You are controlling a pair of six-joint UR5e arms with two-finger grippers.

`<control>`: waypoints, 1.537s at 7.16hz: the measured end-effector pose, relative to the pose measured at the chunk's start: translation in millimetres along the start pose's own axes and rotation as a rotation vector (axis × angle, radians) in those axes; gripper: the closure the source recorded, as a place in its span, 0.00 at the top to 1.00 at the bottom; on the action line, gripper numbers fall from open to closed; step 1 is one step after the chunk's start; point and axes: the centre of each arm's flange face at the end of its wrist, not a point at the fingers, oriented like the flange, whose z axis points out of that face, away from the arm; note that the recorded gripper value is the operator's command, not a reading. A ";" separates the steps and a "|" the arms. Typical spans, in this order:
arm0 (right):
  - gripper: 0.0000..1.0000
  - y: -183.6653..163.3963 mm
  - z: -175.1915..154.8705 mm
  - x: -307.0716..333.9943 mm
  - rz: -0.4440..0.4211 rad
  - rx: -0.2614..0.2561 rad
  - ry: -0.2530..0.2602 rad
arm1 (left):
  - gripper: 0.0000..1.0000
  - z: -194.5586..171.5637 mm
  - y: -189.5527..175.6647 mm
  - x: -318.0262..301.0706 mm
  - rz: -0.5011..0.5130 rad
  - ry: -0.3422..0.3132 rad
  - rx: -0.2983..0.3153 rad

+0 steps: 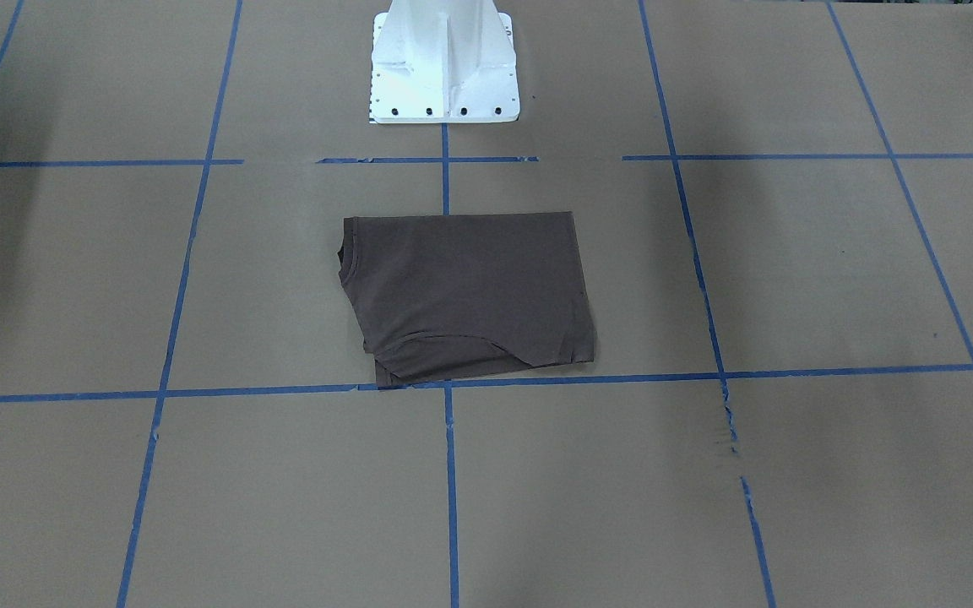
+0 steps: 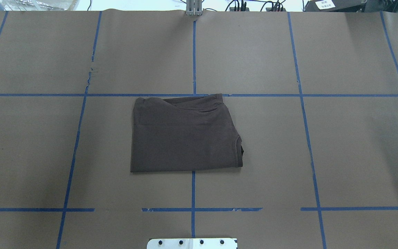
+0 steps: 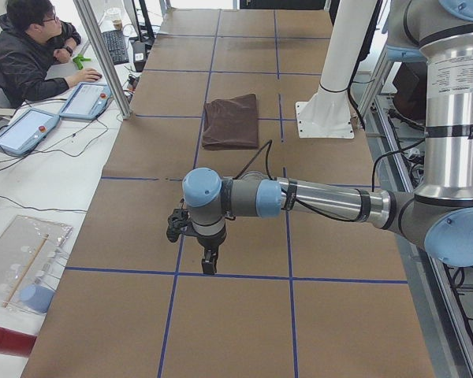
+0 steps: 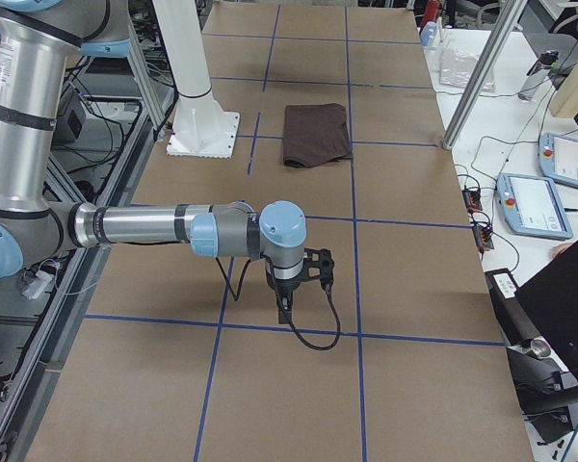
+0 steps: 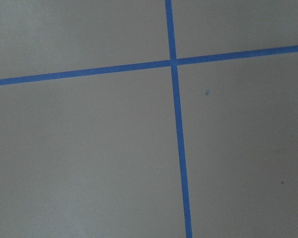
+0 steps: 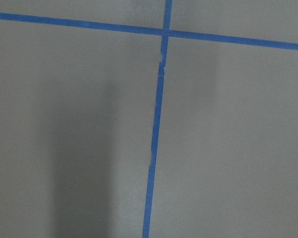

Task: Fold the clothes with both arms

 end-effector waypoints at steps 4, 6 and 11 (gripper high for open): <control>1.00 -1.6 -0.1 -1.4 -0.004 0.003 -0.009 | 1.00 -8.3 -11.9 9.2 0.016 0.007 0.019; 1.00 -1.9 -0.2 -1.7 -0.004 0.003 -0.011 | 1.00 -8.3 -12.4 9.8 0.034 0.003 0.039; 1.00 -3.5 -1.1 -3.5 -0.008 0.006 -0.013 | 1.00 -8.1 -10.4 9.4 0.039 -0.004 0.044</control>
